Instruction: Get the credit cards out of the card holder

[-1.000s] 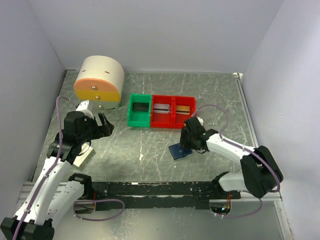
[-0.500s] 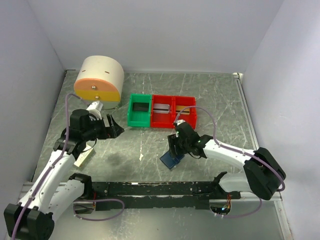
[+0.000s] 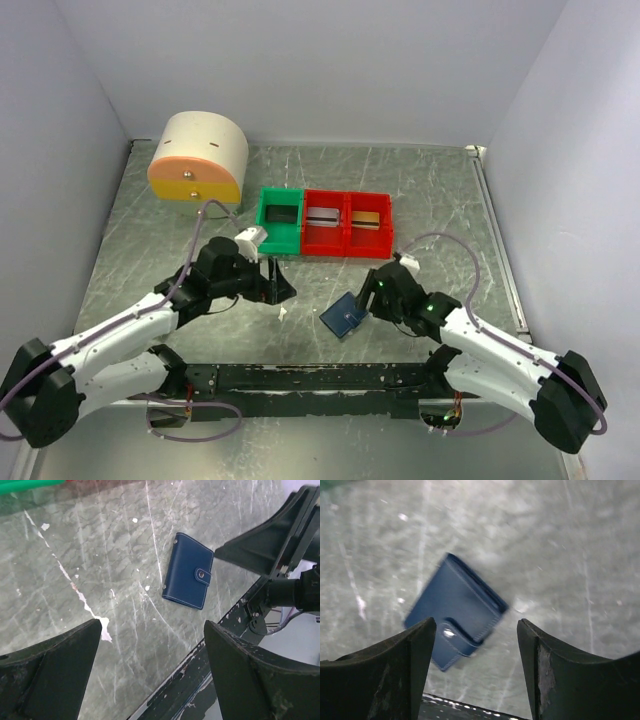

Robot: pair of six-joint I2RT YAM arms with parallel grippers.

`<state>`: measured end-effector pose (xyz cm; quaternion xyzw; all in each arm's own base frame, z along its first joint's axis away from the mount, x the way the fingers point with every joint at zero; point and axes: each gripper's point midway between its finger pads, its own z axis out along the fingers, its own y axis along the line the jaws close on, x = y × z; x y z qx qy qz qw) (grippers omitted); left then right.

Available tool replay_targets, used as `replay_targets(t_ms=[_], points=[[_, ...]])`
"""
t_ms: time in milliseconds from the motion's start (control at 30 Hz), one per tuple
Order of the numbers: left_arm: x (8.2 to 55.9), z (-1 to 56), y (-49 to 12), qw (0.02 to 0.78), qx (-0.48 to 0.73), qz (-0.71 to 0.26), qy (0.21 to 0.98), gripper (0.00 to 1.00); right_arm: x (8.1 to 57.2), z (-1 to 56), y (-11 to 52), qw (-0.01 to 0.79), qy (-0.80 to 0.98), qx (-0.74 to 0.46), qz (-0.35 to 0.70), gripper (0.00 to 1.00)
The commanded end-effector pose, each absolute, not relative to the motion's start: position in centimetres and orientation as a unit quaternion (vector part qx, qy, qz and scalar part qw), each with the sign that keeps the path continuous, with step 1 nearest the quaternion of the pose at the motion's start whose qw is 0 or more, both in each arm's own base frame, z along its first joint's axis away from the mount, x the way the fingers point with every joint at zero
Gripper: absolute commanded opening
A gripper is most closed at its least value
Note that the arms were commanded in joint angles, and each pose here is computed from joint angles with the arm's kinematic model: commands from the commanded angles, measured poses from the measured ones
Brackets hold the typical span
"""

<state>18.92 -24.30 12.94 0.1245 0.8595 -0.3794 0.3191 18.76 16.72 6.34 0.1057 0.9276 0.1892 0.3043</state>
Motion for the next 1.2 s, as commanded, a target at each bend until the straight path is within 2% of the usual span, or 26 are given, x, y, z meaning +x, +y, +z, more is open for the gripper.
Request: replay_targets(t_ms=[0,100,233,433,667,733,800,1033,1167], points=[[20.0,13.0,-27.0,0.345,0.124,-0.394,0.843,0.95,16.9,3.9,16.1,0.267,0.925,0.180,0.202,0.67],[19.8,12.1,-29.0,0.335,0.147,-0.386,0.847,0.95,16.6,2.8,16.3,0.258,0.928,0.175,0.205,0.67],[19.7,10.2,-30.9,0.324,0.164,-0.354,0.862,0.95,16.8,2.2,18.5,0.233,0.937,0.127,0.227,0.58],[19.1,8.4,-31.8,0.306,0.145,-0.361,0.869,0.95,17.7,2.1,22.1,0.214,0.938,0.047,0.269,0.50],[19.2,6.4,-29.6,0.309,0.089,-0.325,0.889,0.97,18.8,3.7,25.4,0.221,0.922,-0.083,0.307,0.52],[19.0,6.4,-29.4,0.308,0.075,-0.330,0.889,0.88,18.7,4.3,26.6,0.213,0.911,-0.125,0.330,0.54],[19.0,6.4,-29.0,0.312,0.060,-0.334,0.887,0.87,18.7,4.4,27.5,0.198,0.909,-0.147,0.337,0.54],[18.7,6.3,-27.0,0.322,0.038,-0.311,0.894,0.83,20.3,6.5,27.7,0.229,0.911,-0.148,0.309,0.55],[18.0,5.6,-26.4,0.312,0.030,-0.312,0.897,0.77,20.9,7.2,25.5,0.257,0.927,-0.117,0.246,0.56]])
